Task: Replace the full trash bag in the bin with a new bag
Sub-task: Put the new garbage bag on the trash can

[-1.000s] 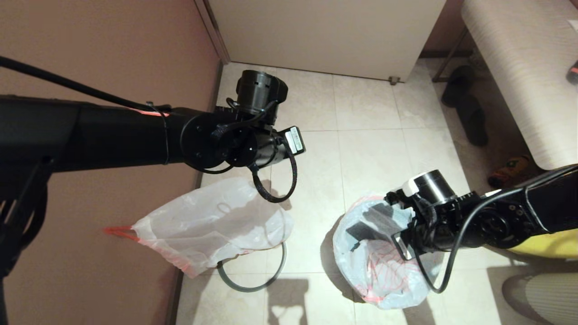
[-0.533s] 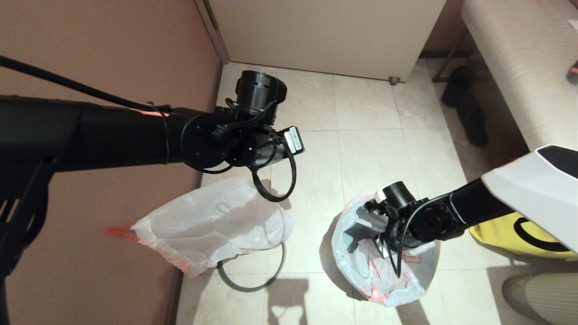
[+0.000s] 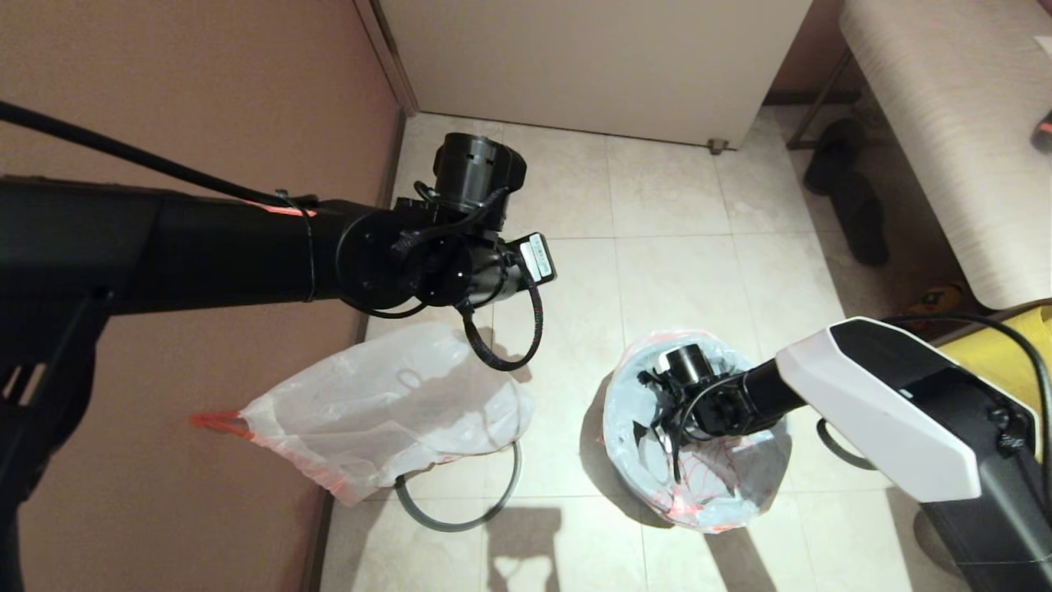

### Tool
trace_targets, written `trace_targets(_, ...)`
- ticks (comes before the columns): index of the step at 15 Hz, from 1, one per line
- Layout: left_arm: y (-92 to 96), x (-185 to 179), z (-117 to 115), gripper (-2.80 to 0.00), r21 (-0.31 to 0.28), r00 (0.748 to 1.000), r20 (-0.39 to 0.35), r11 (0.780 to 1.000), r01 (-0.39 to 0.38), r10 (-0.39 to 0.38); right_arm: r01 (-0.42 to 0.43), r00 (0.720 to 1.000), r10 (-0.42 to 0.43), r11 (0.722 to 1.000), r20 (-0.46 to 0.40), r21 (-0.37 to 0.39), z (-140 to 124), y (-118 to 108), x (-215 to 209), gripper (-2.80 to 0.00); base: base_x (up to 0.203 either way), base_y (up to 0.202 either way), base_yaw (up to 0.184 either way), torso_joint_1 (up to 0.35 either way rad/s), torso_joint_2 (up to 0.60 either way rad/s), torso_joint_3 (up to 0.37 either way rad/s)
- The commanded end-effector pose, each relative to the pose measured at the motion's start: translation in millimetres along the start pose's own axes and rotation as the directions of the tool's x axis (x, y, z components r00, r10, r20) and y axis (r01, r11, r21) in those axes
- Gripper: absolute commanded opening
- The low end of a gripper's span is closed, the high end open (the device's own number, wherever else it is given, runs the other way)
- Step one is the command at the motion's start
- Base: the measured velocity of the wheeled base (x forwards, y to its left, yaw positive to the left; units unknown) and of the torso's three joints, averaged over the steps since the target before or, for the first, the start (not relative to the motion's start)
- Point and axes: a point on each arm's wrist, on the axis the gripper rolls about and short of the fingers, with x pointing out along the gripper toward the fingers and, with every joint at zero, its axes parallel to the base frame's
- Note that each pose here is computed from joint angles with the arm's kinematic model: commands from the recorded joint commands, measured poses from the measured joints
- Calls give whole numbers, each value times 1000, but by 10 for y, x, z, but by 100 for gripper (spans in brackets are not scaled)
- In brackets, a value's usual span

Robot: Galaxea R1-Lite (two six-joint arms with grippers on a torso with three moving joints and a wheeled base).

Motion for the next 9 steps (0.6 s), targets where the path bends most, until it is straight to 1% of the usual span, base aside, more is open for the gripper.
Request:
trace_targets(1, 0, 19, -16, -280, -2, 1000, -3, 1000, -4, 4, 19, 998, -20, 1000, -53, -14, -235, 81, 485, -280, 0, 0, 0, 0, 0, 0)
trace_targets(3, -3, 29, -30, -280, 0, 1000, -7, 1000, -5, 5, 54, 997, -54, 999, -57, -4, -290, 22, 628, -280, 0, 0, 0, 0, 0, 0)
trace_targets(6, -29, 42, -71, -280, 6, 1000, -13, 1000, -6, 6, 67, 996, -67, 998, -65, 9, -370, -40, 724, -280, 0, 0, 0, 0, 0, 0)
trace_targets(9, -51, 54, -96, -280, 10, 1000, -13, 1000, -9, 9, 81, 995, -79, 996, -64, 28, -319, -72, 567, -280, 0, 0, 0, 0, 0, 0)
